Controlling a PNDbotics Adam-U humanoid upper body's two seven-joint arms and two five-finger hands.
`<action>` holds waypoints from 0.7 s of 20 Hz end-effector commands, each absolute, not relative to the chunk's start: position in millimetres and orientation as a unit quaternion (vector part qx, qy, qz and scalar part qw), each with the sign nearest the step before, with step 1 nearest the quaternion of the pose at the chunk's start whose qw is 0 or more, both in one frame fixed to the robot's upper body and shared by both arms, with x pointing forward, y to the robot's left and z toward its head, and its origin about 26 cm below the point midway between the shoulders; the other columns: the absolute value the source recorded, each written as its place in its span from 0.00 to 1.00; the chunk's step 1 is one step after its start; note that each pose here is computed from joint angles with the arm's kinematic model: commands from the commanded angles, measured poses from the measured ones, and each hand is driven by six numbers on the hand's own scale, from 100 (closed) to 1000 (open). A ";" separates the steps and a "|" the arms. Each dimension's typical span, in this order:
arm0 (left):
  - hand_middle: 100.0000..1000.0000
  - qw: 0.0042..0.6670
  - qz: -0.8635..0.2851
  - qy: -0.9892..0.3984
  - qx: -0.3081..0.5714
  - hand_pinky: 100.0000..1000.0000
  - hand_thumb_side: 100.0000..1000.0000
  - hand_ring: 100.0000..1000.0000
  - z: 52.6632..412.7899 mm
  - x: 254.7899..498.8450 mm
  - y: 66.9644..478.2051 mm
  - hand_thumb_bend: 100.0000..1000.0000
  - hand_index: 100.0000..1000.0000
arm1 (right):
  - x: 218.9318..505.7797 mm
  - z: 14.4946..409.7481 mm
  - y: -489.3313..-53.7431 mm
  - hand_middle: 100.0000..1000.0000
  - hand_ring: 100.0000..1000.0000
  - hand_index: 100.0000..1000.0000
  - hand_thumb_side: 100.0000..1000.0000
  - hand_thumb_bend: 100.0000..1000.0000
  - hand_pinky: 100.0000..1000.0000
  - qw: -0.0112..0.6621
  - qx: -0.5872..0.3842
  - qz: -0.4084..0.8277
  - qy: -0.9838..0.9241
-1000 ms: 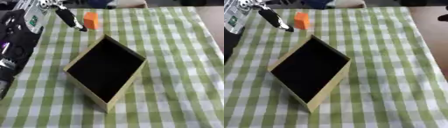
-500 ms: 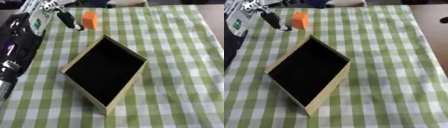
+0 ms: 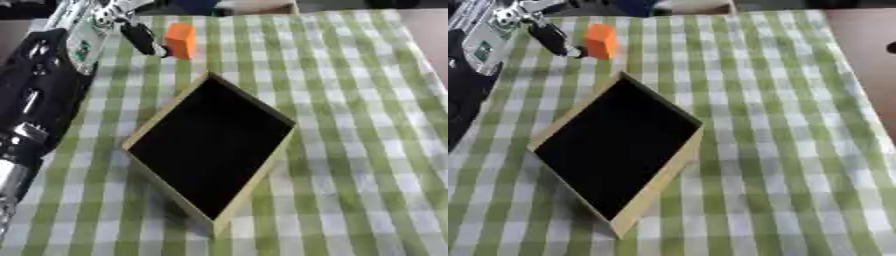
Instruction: Pick up objects on the table and place them in the box.
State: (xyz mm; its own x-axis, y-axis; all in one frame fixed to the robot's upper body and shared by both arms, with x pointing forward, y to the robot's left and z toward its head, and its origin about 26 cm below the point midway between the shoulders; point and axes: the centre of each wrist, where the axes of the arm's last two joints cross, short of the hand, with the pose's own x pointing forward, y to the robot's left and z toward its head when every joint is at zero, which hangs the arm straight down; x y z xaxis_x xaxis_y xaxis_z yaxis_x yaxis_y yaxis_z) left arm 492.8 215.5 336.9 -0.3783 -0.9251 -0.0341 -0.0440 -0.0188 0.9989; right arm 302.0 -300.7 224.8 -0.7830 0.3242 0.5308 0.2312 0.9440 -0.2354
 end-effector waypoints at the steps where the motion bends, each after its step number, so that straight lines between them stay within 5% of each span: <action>1: 0.87 0.378 -0.568 -0.587 0.436 0.84 0.00 0.86 359.5 489.6 226.3 0.46 0.96 | 298.7 237.4 -302.3 0.61 0.56 0.76 1.00 0.00 0.71 0.274 -0.154 0.091 -0.945; 14: 0.89 0.400 -0.551 -0.570 0.460 0.85 0.00 0.87 377.9 487.8 242.3 0.38 0.95 | 299.6 243.9 -301.6 0.61 0.56 0.75 1.00 0.00 0.70 0.263 -0.155 0.096 -0.947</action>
State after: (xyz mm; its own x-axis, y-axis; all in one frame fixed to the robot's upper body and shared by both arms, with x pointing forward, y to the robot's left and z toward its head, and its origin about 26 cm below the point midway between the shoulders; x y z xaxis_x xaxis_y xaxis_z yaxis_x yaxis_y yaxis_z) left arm 493.3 233.3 355.7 -0.2817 -0.9587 -0.0388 -0.0332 -0.0306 0.9990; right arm 303.6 -299.9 233.7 -0.7983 0.3271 0.5056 0.2321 0.9419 -0.2428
